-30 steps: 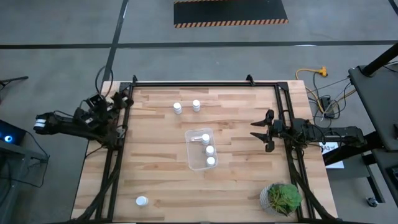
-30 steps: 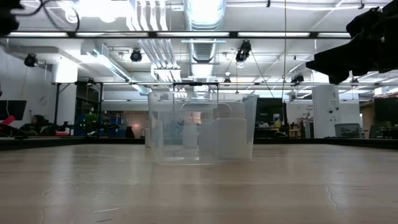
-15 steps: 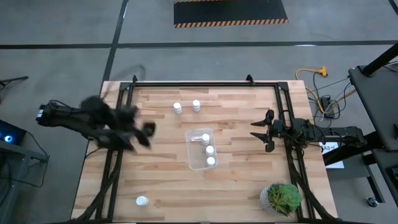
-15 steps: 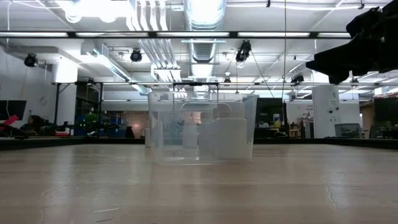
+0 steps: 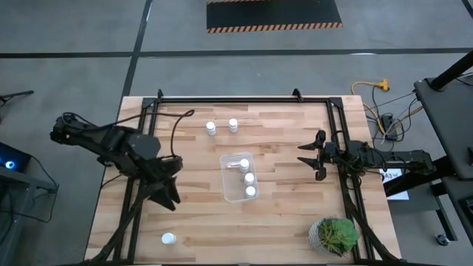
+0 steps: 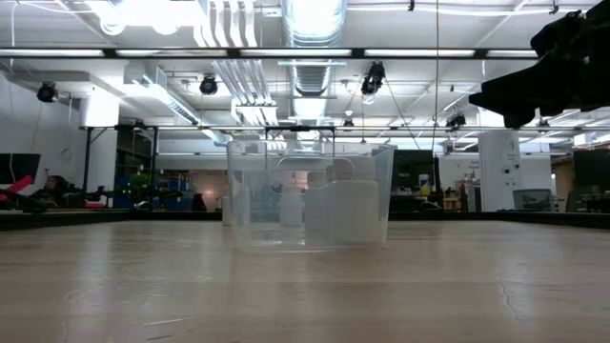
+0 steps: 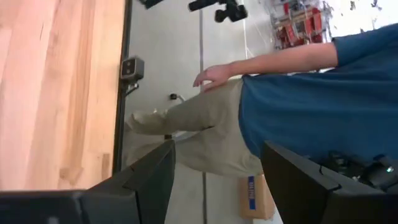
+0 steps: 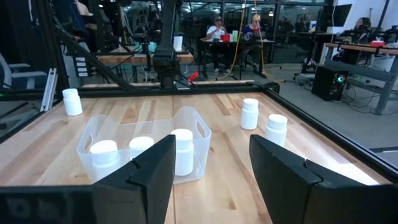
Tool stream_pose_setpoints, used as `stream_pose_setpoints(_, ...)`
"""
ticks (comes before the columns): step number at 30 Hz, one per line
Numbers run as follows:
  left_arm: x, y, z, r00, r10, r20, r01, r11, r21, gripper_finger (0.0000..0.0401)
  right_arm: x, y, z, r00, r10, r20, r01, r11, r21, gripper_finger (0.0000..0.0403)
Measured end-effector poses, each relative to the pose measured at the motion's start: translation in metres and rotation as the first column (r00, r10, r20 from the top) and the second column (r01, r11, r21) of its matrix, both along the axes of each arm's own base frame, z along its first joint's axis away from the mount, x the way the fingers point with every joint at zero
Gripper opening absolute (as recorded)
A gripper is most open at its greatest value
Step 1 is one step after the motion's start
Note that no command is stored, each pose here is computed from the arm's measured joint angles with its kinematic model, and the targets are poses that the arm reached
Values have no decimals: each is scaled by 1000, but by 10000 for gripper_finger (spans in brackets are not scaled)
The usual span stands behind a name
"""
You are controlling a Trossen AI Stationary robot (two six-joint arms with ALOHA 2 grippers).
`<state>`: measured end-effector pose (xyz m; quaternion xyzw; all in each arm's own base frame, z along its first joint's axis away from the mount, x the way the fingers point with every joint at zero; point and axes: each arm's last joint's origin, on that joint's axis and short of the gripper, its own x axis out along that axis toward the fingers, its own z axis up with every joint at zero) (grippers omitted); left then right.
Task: Pick and place pill bottles into a basket
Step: Put the white pill bottle into the transparent bin
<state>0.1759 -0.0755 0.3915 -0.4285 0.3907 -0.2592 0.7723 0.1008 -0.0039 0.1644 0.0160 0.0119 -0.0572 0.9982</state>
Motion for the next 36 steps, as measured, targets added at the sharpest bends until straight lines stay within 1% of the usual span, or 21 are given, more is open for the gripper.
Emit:
stream_pose_setpoints(2,1,-3,-3,999,7,-45,-8,1000,-18,219,0,0,0,1000,0,0,0,1000,0,194)
stream_pose_setpoints(4,2,-7,-7,997,-3,-72,2,1000,-14,219,0,0,0,1000,0,0,0,1000,0,194)
stream_pose_setpoints(7,2,-11,-10,998,-40,-41,40,999,16,219,0,0,0,1000,0,0,0,1000,0,194)
stream_pose_setpoints(10,3,-11,-13,998,-37,-47,38,999,27,219,0,0,0,1000,0,0,0,1000,0,194)
stream_pose_setpoints(11,6,-12,-14,998,-22,-65,23,1000,17,219,0,0,0,1000,0,0,0,1000,0,194)
stream_pose_setpoints(13,9,-13,-15,990,17,-142,-21,999,-29,219,0,0,0,1000,0,0,0,1000,0,194)
stream_pose_setpoints(15,13,-14,-16,973,54,-224,-76,993,-92,219,0,0,0,1000,0,0,0,1000,0,194)
stream_pose_setpoints(16,15,-15,-15,968,63,-243,-94,989,-118,219,0,0,0,1000,0,0,0,1000,0,194)
stream_pose_setpoints(20,30,-20,-15,979,102,-174,-127,982,-139,219,0,0,0,1000,0,0,0,1000,0,194)
stream_pose_setpoints(22,38,-23,-15,981,109,-159,-131,982,-136,219,0,0,0,1000,0,0,0,1000,0,194)
stream_pose_setpoints(24,41,-28,-12,980,119,-159,-141,980,-137,219,0,0,0,1000,0,0,0,1000,0,194)
stream_pose_setpoints(26,39,-36,-9,979,121,-162,-142,982,-126,219,0,0,0,1000,-1,1,1,1000,0,194)
stream_pose_setpoints(28,34,-41,-3,970,151,-188,-168,983,-75,219,0,0,0,1000,0,0,0,1000,0,194)
stream_pose_setpoints(30,24,-44,2,945,217,-244,-213,976,41,219,0,0,0,1000,0,0,0,1000,0,194)
stream_pose_setpoints(31,19,-45,5,930,256,-264,-235,966,110,219,0,0,0,1000,0,0,0,1000,0,194)
stream_pose_setpoints(33,6,-47,15,899,341,-273,-271,926,262,219,0,0,0,1000,0,0,0,1000,0,194)
stream_pose_setpoints(34,0,-48,22,885,383,-263,-288,897,335,219,0,0,0,1000,0,0,0,1000,0,194)
stream_pose_setpoints(36,-12,-52,32,850,455,-265,-309,839,448,219,0,0,0,1000,0,0,0,1000,0,194)
